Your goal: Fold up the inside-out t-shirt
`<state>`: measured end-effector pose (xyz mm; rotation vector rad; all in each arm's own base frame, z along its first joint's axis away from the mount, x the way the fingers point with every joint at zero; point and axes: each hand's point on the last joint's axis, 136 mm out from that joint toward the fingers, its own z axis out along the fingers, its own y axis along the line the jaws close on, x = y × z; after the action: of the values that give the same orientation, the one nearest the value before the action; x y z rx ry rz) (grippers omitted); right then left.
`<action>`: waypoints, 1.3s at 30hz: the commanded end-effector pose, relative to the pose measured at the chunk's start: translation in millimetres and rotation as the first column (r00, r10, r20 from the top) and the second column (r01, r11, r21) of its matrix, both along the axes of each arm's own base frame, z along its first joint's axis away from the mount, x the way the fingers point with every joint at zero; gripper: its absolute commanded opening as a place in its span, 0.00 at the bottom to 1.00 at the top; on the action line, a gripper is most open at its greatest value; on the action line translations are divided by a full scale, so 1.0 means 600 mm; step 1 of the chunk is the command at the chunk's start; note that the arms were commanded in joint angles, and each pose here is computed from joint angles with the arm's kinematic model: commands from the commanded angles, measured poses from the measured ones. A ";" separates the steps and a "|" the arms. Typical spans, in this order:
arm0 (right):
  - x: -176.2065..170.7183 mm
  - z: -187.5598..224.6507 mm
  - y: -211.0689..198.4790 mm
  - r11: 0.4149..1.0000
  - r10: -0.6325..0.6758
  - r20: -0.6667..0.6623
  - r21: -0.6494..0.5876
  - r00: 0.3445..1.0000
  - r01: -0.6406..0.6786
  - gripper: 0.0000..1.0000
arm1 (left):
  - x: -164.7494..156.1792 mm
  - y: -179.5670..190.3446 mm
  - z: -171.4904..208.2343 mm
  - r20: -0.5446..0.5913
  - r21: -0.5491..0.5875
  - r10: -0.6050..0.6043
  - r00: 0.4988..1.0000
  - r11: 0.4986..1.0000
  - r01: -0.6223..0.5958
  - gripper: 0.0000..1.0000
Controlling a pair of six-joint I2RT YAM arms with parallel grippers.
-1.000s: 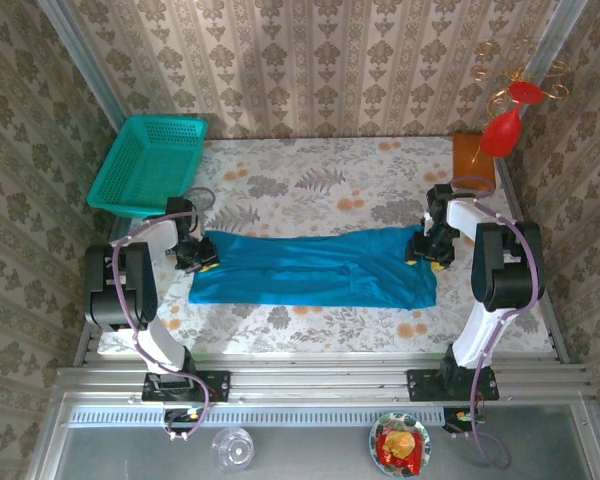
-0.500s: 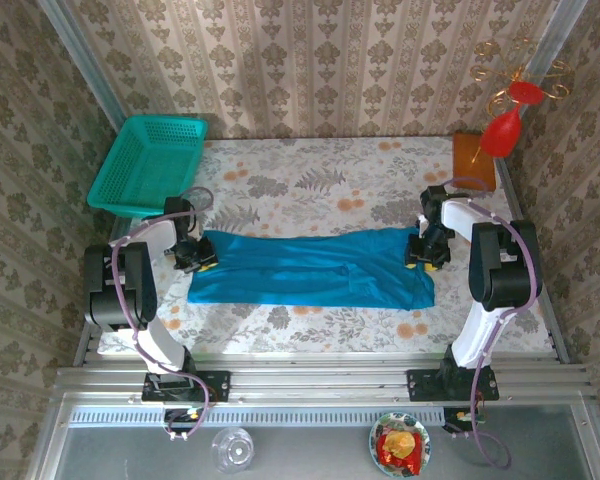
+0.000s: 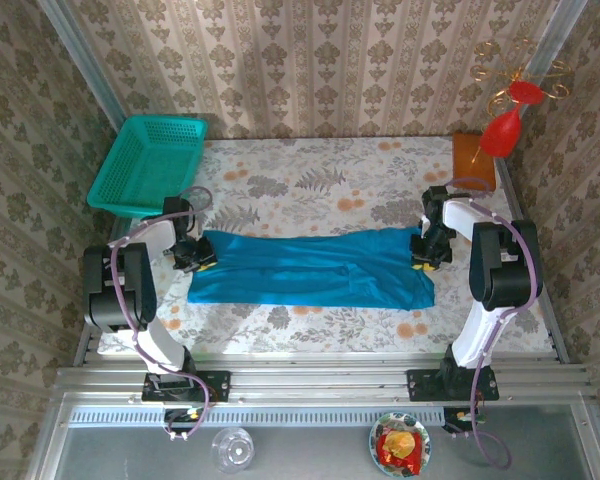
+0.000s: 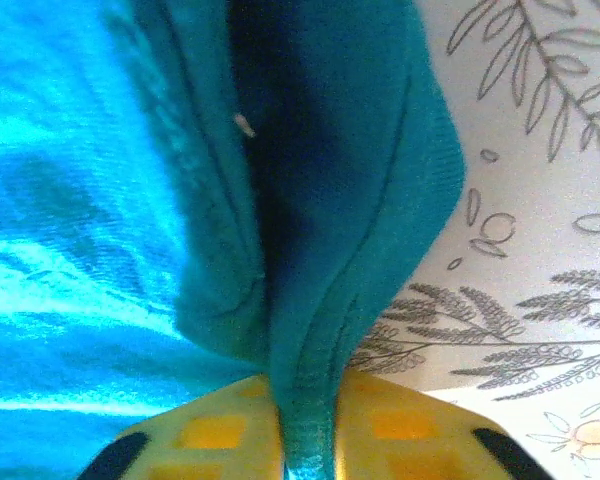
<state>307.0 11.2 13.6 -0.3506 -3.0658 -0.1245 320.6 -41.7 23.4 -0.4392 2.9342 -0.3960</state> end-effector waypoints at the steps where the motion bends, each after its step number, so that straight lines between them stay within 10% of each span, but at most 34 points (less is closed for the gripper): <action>1: -0.007 0.001 0.028 0.997 -0.007 -0.017 0.082 1.000 0.009 0.30 | 0.003 0.010 0.015 0.023 0.015 -0.002 1.000 1.000 0.002 0.21; 39: -0.011 0.023 0.055 0.986 -0.046 0.020 0.163 0.999 0.042 0.77 | -0.004 0.011 0.009 0.004 0.009 -0.002 1.000 1.000 0.002 0.21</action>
<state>308.2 37.8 33.0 -0.4367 -3.0892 -0.3518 320.8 -40.0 23.7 -0.4460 2.9317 -0.3959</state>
